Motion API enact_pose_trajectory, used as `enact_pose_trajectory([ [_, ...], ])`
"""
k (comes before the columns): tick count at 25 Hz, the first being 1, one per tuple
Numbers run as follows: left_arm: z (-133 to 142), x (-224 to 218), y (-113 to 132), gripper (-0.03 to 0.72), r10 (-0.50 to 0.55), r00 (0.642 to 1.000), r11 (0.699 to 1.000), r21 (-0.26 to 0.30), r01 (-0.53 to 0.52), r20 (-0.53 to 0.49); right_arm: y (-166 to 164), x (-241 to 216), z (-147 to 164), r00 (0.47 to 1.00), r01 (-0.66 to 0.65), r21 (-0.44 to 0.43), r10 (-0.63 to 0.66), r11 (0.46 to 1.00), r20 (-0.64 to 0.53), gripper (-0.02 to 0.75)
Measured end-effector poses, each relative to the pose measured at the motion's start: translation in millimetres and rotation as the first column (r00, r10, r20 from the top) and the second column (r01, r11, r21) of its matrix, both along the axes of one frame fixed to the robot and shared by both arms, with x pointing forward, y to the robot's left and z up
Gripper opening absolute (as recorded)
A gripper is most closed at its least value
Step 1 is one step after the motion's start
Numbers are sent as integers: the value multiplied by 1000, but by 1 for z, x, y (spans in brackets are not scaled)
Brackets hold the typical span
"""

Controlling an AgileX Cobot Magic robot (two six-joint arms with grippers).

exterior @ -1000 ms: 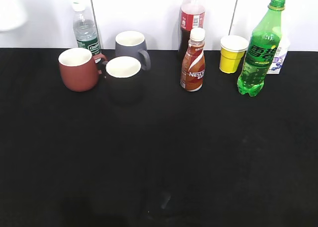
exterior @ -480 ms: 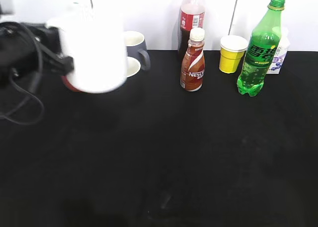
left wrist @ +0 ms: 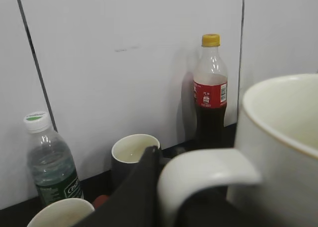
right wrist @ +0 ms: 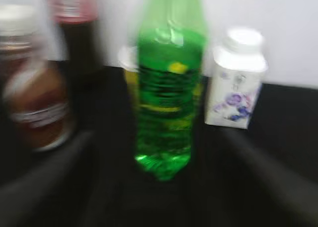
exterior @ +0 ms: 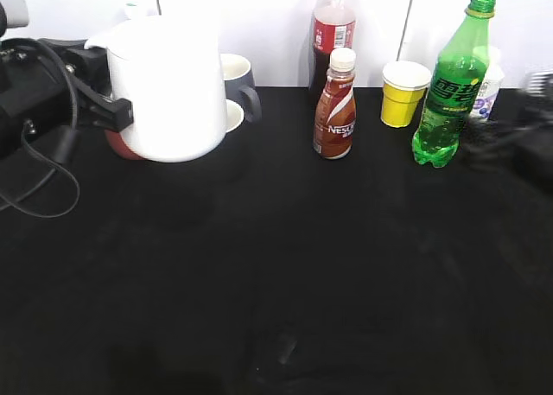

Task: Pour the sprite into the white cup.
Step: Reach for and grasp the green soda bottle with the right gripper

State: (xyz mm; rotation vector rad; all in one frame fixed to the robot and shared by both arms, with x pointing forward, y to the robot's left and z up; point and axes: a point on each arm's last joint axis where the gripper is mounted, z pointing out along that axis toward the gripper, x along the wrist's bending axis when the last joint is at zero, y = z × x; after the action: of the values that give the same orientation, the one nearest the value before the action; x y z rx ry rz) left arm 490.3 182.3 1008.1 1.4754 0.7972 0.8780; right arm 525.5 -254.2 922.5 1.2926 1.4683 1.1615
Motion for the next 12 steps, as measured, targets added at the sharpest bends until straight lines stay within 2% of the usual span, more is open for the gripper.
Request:
enact_pose_trajectory([
  [6,0,0,0,51,0,1000,1000,0,0,0,12,71,-43,1000,7,5,-7,1000,14,660],
  [12,0,0,0,51,0,1000,1000,0,0,0,18,110,-71,999,14,11,-14,1000,30,653],
])
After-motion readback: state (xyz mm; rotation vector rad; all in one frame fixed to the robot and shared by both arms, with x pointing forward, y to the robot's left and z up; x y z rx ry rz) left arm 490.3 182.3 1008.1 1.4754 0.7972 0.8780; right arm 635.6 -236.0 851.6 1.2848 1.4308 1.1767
